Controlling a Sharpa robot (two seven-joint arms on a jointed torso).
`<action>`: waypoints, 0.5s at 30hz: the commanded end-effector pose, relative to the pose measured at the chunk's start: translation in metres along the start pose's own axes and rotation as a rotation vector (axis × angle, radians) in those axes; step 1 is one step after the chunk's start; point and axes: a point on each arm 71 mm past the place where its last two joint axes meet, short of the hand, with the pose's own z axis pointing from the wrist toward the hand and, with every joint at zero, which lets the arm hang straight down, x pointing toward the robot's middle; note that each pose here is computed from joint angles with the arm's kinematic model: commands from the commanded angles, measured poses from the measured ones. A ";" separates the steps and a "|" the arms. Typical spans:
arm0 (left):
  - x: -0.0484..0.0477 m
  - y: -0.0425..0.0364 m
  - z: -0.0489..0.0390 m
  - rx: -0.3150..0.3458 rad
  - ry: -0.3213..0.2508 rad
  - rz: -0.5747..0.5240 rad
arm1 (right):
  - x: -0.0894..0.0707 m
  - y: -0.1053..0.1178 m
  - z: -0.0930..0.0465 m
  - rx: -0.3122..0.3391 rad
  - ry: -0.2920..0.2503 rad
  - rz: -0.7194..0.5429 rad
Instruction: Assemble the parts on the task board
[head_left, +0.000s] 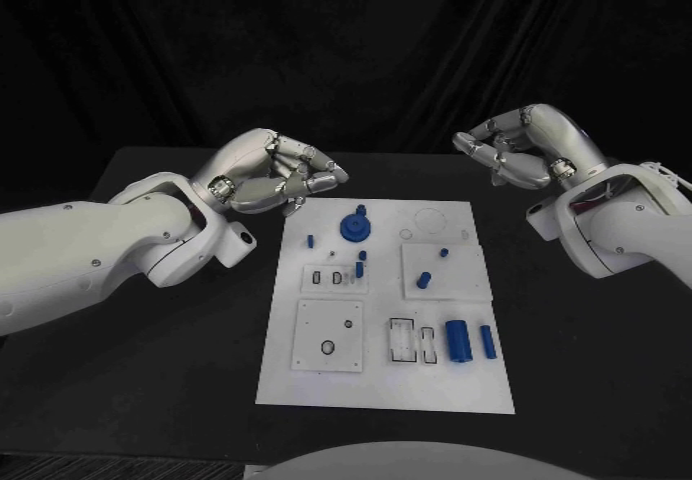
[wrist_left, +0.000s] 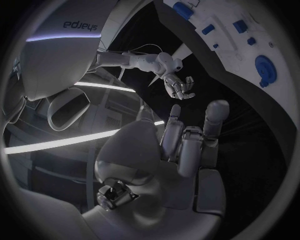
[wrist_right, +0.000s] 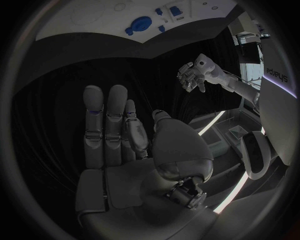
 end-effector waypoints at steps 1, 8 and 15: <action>-0.0029 0.0055 0.0047 -0.017 0.072 0.137 | 0.006 -0.001 -0.002 -0.025 0.006 0.014; -0.0152 0.0217 0.0076 -0.073 0.117 0.151 | 0.017 -0.002 -0.002 -0.038 0.039 -0.004; -0.0123 0.0385 0.0136 -0.232 0.187 0.126 | 0.022 -0.004 0.001 -0.032 0.057 -0.008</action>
